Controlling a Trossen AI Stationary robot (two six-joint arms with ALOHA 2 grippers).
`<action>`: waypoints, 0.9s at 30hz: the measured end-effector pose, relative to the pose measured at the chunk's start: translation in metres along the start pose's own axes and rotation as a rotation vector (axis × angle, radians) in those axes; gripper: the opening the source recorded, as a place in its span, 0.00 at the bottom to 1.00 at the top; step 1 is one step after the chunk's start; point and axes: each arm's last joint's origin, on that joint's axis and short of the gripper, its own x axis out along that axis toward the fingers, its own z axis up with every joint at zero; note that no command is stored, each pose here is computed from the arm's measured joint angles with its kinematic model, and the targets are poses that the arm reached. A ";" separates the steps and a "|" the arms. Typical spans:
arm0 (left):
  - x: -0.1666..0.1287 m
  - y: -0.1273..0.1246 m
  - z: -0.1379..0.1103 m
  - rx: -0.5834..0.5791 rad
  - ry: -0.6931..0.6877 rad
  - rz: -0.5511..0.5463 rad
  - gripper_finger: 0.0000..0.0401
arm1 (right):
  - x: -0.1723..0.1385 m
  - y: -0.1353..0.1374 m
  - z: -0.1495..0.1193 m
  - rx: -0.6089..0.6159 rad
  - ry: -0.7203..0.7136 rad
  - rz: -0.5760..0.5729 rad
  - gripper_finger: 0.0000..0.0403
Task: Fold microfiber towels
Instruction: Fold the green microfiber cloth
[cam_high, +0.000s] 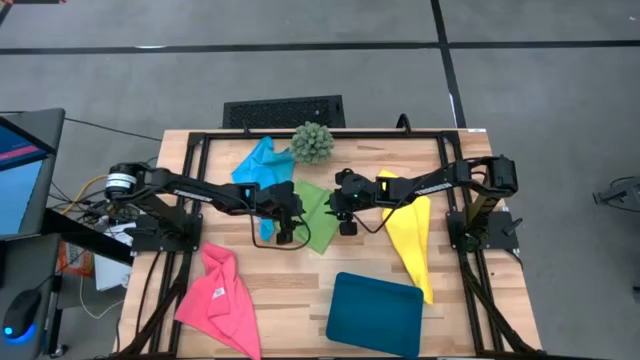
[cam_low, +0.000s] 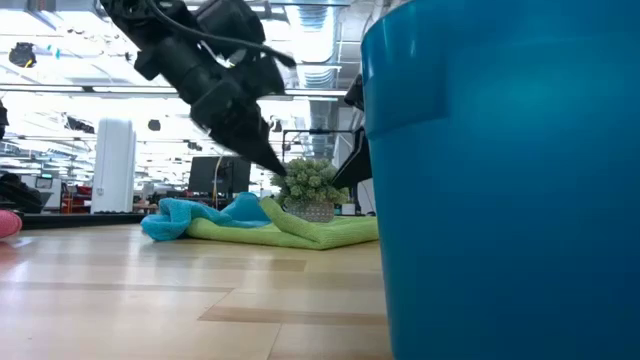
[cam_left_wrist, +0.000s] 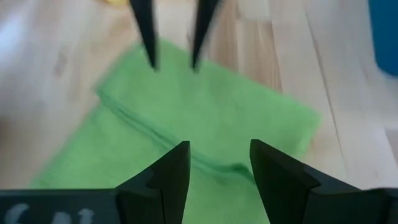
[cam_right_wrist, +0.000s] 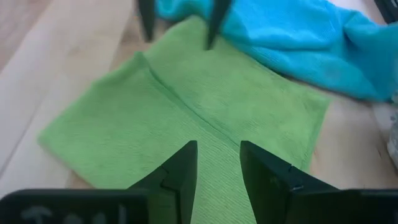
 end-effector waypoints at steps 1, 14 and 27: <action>0.005 -0.003 0.000 0.004 -0.007 -0.018 0.40 | 0.002 0.000 -0.002 0.005 0.003 0.000 0.36; 0.024 -0.022 -0.015 0.002 0.112 0.003 0.40 | 0.003 0.008 -0.014 0.030 0.018 0.015 0.35; 0.027 -0.035 -0.030 -0.048 0.161 -0.006 0.40 | 0.004 0.010 -0.013 0.036 -0.003 0.016 0.34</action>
